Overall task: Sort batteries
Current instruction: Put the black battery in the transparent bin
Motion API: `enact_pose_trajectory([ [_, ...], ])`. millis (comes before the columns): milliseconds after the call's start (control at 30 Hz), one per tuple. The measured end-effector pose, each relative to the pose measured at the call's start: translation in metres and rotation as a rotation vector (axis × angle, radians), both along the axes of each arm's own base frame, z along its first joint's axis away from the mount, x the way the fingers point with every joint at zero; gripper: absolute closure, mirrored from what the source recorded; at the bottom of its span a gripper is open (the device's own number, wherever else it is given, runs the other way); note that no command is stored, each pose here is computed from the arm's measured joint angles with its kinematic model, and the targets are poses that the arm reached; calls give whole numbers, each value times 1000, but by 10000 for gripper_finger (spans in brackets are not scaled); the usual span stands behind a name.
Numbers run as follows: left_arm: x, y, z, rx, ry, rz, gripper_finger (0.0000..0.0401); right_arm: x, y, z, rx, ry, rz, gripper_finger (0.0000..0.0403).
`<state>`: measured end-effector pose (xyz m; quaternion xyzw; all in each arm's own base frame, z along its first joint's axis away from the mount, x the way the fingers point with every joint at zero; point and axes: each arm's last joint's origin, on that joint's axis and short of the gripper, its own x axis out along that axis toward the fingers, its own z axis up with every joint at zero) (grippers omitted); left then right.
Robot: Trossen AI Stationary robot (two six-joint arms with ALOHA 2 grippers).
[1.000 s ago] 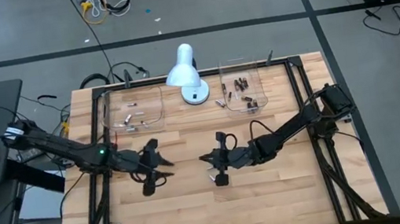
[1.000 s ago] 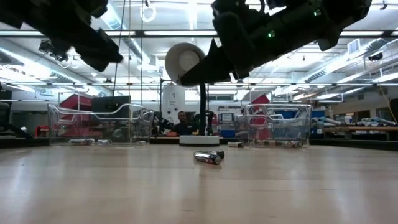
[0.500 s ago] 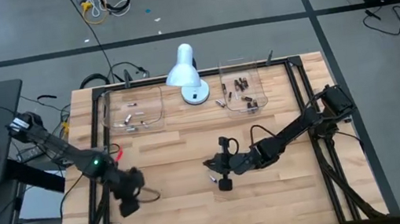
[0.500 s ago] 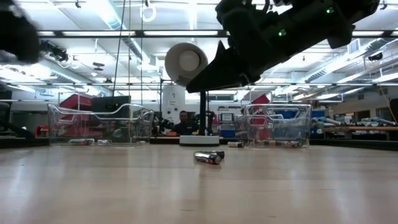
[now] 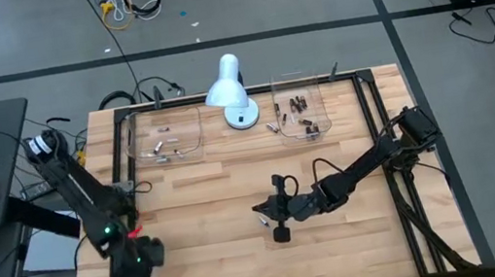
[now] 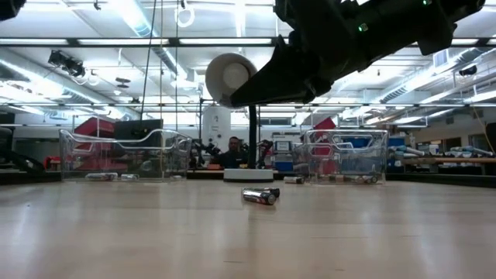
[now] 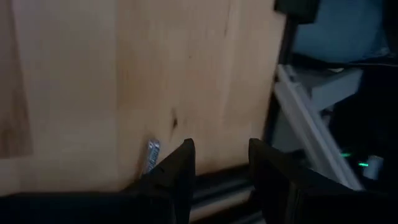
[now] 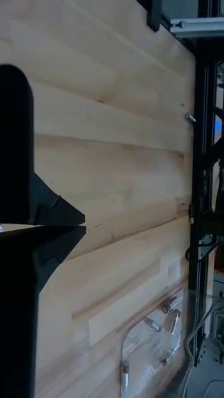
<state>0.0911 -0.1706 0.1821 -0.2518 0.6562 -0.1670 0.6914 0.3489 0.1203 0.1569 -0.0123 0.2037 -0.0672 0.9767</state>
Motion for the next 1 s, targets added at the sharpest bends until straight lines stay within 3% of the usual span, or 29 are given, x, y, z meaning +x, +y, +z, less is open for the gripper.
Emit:
enact_pose_trajectory([
  [267,-17,-21,-30,149,46,-116,254,0,2,2,2,-18,7,403],
  [667,-20,-19,-40,275,11,-116,254,0,3,2,3,-25,10,403],
  [833,-14,-13,-39,305,21,-57,254,1,2,2,1,-25,7,403],
  [1000,2,-11,-19,386,-140,47,254,2,-2,3,2,-28,-4,403],
])
